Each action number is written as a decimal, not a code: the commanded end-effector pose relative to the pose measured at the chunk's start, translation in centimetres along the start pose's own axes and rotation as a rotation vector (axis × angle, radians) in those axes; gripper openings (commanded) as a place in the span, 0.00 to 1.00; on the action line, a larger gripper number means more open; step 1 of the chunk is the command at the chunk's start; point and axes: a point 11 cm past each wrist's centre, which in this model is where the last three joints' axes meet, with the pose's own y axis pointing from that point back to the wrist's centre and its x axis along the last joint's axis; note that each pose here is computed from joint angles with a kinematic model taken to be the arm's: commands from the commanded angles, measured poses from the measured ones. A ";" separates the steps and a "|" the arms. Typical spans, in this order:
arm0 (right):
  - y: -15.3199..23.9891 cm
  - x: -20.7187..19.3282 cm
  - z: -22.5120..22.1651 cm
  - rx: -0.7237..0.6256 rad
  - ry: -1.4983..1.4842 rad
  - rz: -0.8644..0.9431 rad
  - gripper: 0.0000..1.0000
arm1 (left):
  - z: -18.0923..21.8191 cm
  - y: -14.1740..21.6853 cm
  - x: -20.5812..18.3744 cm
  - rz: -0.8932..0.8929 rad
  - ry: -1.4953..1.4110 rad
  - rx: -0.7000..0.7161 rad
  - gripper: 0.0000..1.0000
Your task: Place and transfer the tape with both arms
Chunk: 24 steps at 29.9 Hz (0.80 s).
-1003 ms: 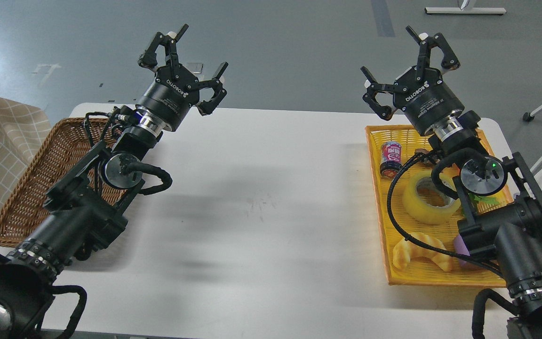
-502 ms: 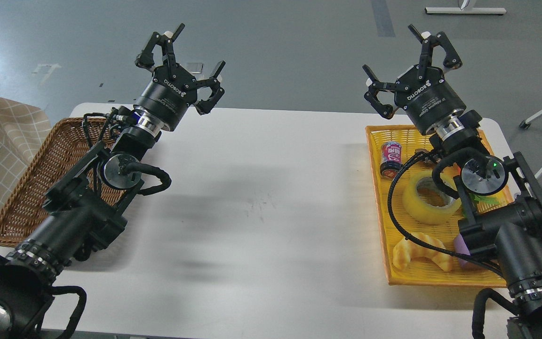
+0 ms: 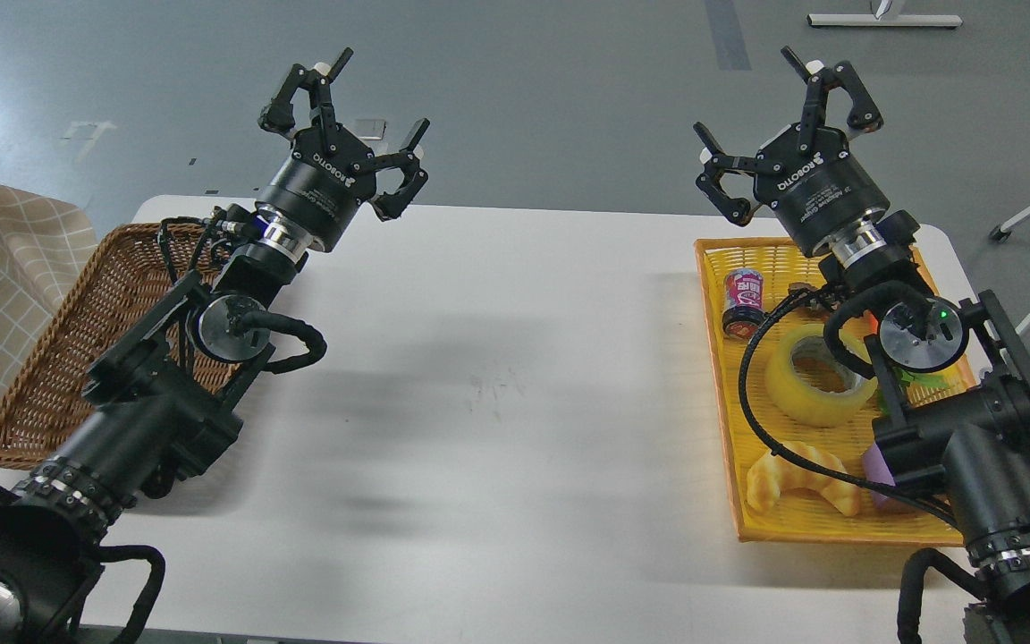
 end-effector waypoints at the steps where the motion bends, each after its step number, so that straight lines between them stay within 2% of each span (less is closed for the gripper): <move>1: 0.0 0.1 0.0 0.000 -0.001 0.001 1.00 | 0.1 -0.1 0.0 -0.002 -0.002 -0.001 0.98; 24: 0.4 0.4 0.3 -0.005 -0.004 0.011 1.00 | -1.0 0.0 -0.3 -0.002 0.024 0.004 0.98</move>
